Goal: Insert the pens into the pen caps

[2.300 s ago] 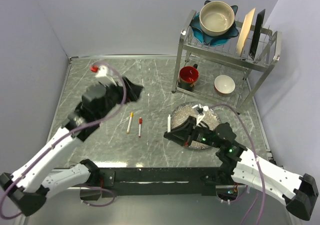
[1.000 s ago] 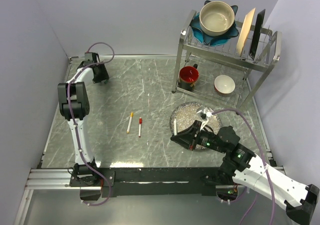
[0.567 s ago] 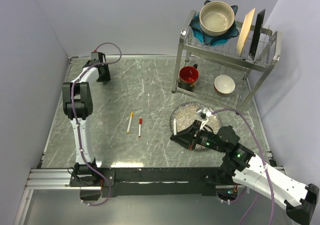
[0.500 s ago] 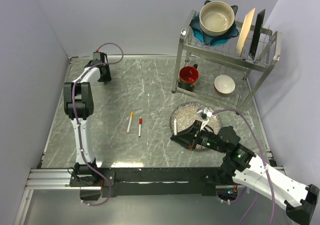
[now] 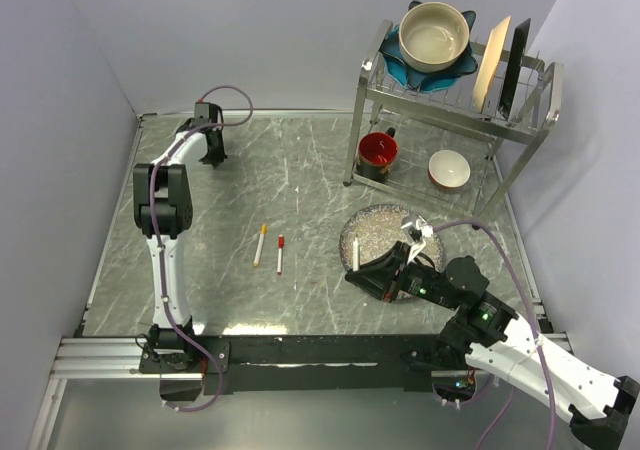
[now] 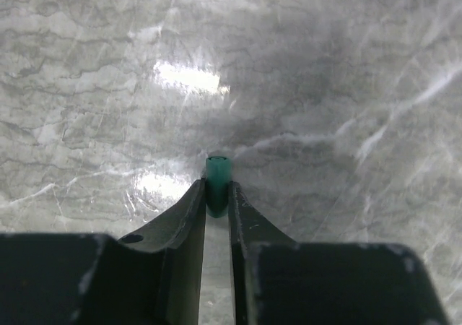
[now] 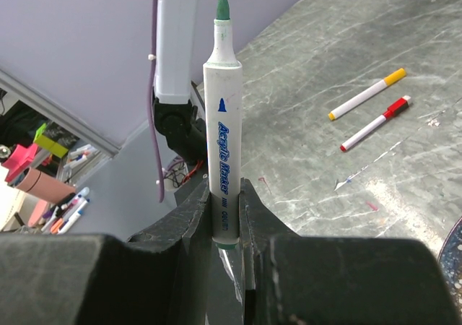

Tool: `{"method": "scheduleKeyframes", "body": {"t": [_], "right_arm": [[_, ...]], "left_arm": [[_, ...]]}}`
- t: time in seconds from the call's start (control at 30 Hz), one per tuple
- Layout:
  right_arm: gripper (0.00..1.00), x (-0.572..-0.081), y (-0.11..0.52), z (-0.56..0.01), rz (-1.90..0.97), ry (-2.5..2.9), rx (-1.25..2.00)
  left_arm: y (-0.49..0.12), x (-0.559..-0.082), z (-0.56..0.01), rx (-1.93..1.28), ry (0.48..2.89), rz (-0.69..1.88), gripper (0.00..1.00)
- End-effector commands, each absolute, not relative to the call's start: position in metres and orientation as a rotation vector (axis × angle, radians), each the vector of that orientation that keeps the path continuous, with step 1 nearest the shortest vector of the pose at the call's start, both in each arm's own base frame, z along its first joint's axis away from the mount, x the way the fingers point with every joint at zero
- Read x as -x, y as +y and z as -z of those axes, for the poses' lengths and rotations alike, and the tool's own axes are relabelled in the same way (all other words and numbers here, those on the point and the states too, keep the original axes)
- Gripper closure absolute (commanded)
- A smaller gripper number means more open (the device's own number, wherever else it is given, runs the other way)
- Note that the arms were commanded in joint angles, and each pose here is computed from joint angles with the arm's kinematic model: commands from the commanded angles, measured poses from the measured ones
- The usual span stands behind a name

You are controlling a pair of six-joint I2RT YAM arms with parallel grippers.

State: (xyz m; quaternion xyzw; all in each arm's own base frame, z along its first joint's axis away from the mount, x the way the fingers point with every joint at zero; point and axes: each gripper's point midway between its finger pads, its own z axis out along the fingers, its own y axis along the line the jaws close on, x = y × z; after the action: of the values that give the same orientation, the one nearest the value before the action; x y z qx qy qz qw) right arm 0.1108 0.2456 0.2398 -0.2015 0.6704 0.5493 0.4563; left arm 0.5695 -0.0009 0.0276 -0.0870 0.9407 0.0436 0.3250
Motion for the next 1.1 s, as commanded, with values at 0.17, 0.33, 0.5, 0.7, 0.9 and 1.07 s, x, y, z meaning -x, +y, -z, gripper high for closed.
{"method": "scheduleKeyframes", "body": {"t": [0.17, 0.33, 0.5, 0.7, 0.9, 1.07], "right_arm": [[1.0, -0.108, 0.242, -0.263, -1.353, 1.578, 0.512], [1.0, -0.108, 0.241, -0.263, -1.353, 1.574, 0.511], [1.0, -0.108, 0.241, -0.264, -1.347, 1.572, 0.514], [1.0, -0.109, 0.243, -0.265, -1.354, 1.568, 0.51], [1.0, -0.11, 0.243, -0.265, -1.357, 1.571, 0.501], [1.0, -0.113, 0.244, -0.265, -1.349, 1.589, 0.494]], "left_arm": [[0.005, -0.553, 0.003, 0.324, 2.562, -0.206, 0.75], [0.01, -0.554, 0.009, 0.344, 2.563, -0.25, 0.67], [0.011, -0.559, 0.011, 0.351, 2.555, -0.266, 0.66], [0.007, -0.564, 0.012, 0.325, 2.563, -0.26, 0.68], [0.004, -0.549, 0.015, 0.365, 2.59, -0.243, 0.89], [-0.012, -0.521, 0.006, 0.453, 2.619, -0.166, 0.99]]}}
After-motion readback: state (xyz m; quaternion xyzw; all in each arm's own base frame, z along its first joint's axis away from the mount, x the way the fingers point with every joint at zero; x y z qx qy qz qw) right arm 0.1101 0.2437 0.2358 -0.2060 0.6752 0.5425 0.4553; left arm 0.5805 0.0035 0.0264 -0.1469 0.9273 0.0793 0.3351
